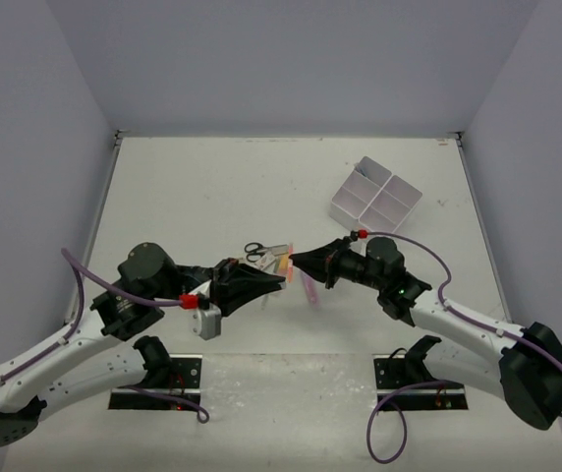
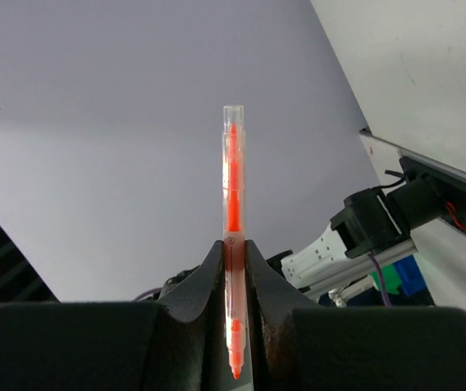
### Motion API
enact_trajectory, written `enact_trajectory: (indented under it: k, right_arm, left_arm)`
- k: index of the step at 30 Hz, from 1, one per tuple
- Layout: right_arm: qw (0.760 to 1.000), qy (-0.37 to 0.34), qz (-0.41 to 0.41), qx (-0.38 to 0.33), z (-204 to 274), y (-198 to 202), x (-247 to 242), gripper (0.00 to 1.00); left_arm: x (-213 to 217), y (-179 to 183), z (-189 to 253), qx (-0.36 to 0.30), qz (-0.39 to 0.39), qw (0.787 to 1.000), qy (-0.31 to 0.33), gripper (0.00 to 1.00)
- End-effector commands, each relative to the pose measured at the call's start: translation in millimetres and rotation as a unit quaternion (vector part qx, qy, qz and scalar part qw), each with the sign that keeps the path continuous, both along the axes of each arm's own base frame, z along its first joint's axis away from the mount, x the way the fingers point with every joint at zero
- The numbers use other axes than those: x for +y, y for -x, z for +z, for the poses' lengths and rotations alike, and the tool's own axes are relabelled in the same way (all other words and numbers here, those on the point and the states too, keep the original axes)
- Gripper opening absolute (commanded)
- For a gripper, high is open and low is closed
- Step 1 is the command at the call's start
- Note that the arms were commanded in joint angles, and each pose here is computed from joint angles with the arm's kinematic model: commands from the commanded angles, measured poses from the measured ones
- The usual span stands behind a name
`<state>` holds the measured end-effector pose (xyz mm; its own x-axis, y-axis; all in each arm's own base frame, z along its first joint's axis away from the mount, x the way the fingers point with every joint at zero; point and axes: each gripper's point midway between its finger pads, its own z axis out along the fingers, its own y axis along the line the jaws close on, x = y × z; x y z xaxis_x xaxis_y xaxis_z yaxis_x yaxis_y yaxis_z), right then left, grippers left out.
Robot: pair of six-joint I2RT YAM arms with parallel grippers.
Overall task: Sort the stationery into containers
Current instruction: Close the pen cap on the pen.
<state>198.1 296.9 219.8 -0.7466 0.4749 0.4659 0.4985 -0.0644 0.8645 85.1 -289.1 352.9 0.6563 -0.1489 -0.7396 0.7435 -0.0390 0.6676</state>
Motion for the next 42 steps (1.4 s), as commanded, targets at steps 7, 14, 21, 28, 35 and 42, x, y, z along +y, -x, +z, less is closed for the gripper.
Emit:
enact_trajectory:
  k: [7,14,21,28,35,42]
  right_arm:
    - [0.997,-0.006,-0.081,0.012,27,-39,-1,0.00]
    - [0.997,-0.035,-0.062,-0.006,43,-38,8,0.00]
    - [0.997,-0.060,-0.041,-0.025,58,-36,13,0.00]
    - [0.996,-0.075,-0.046,-0.034,68,-31,7,0.00]
    - [0.995,-0.080,-0.036,-0.055,79,-27,8,0.00]
    - [0.994,-0.090,0.001,-0.069,76,-18,15,0.00]
  left_arm:
    - [15,12,-7,0.013,-0.002,0.999,-0.033,0.00]
    - [8,14,-18,0.018,-0.021,0.999,-0.028,0.00]
    - [0,10,-8,0.007,-0.024,1.000,0.008,0.00]
    - [3,2,-15,-0.004,0.005,1.000,0.029,0.00]
    - [2,-1,-19,-0.012,0.009,1.000,0.022,0.00]
    - [-1,-12,-23,-0.026,0.031,0.999,0.019,0.00]
